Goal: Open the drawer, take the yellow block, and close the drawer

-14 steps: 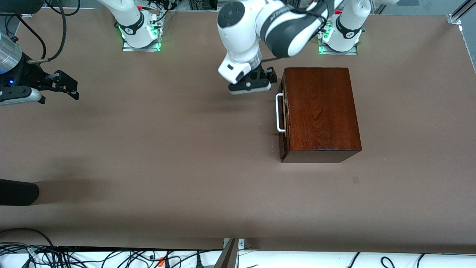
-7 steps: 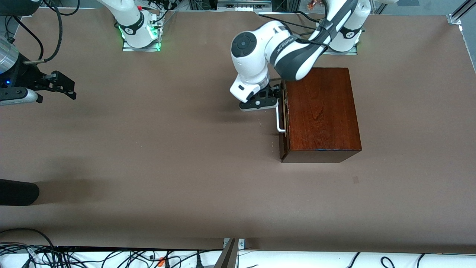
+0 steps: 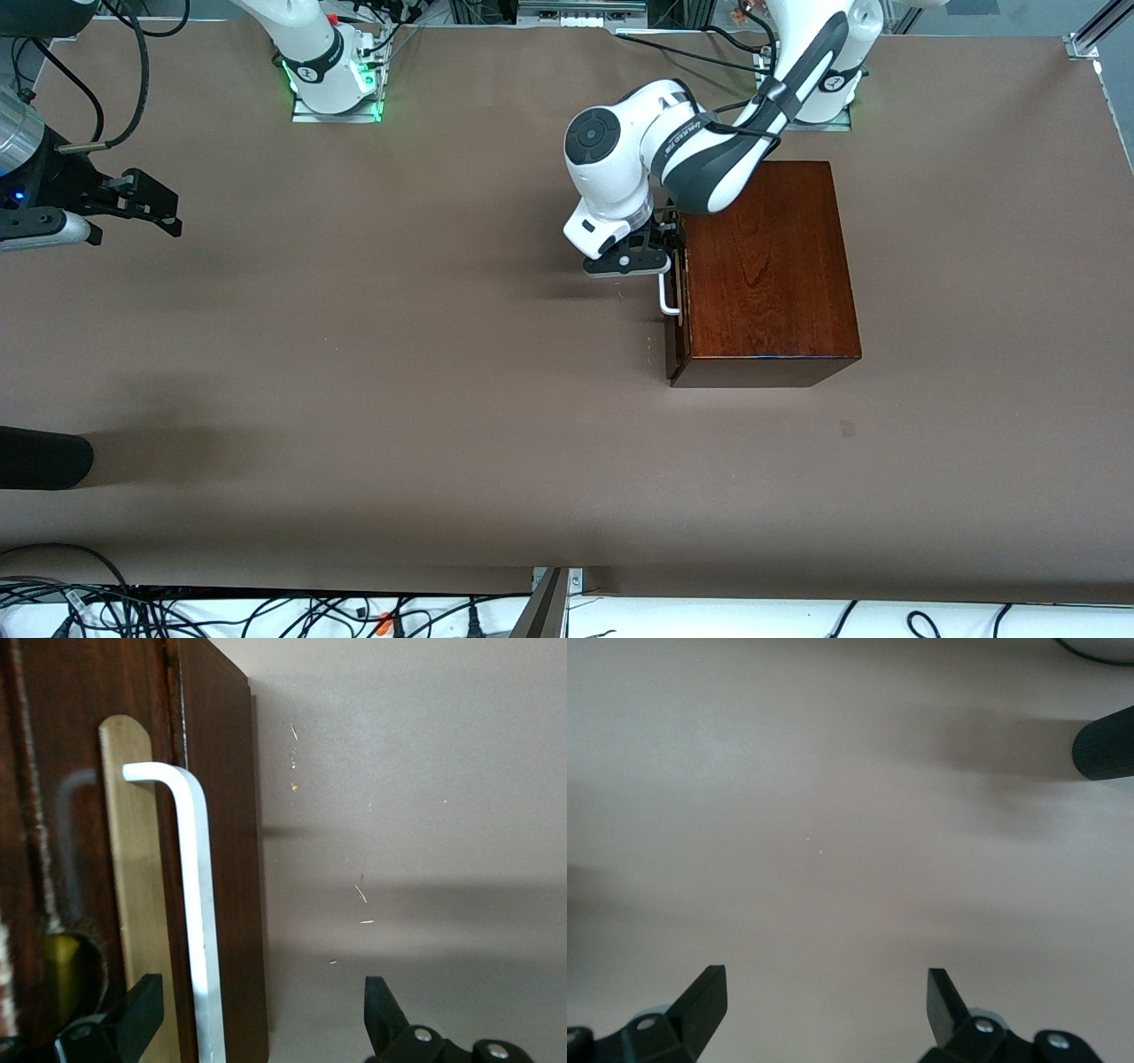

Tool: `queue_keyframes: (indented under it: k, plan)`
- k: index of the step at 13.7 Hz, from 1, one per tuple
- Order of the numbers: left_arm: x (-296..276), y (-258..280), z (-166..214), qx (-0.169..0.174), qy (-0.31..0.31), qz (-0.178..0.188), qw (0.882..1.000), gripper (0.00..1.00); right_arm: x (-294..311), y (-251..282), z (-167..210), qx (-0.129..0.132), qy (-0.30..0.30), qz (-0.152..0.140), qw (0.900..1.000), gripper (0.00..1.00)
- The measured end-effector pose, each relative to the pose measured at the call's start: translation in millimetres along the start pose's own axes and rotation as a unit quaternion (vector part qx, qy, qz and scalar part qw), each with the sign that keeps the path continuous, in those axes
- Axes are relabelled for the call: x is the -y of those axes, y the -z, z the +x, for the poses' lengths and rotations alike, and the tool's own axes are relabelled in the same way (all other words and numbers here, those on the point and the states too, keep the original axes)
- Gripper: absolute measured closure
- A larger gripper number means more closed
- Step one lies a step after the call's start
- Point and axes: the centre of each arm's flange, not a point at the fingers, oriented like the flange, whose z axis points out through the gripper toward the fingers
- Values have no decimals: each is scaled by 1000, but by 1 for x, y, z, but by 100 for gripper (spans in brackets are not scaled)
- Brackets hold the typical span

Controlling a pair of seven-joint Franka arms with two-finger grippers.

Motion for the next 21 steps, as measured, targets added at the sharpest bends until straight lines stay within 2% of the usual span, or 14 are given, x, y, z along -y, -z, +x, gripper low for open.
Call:
queue_keyframes:
  k: [10, 15, 21]
  plan:
    - [-12, -23, 3, -3, 17, 2, 1000, 0, 7, 2, 1, -5, 6, 0, 1000, 0]
    - [-30, -11, -3, -14, 24, -9, 1000, 0, 22, 2, 3, -6, 20, 0, 1000, 0]
    - [-59, -5, -4, -19, 23, -18, 999, 0, 6, 2, 2, -7, 6, 0, 1000, 0]
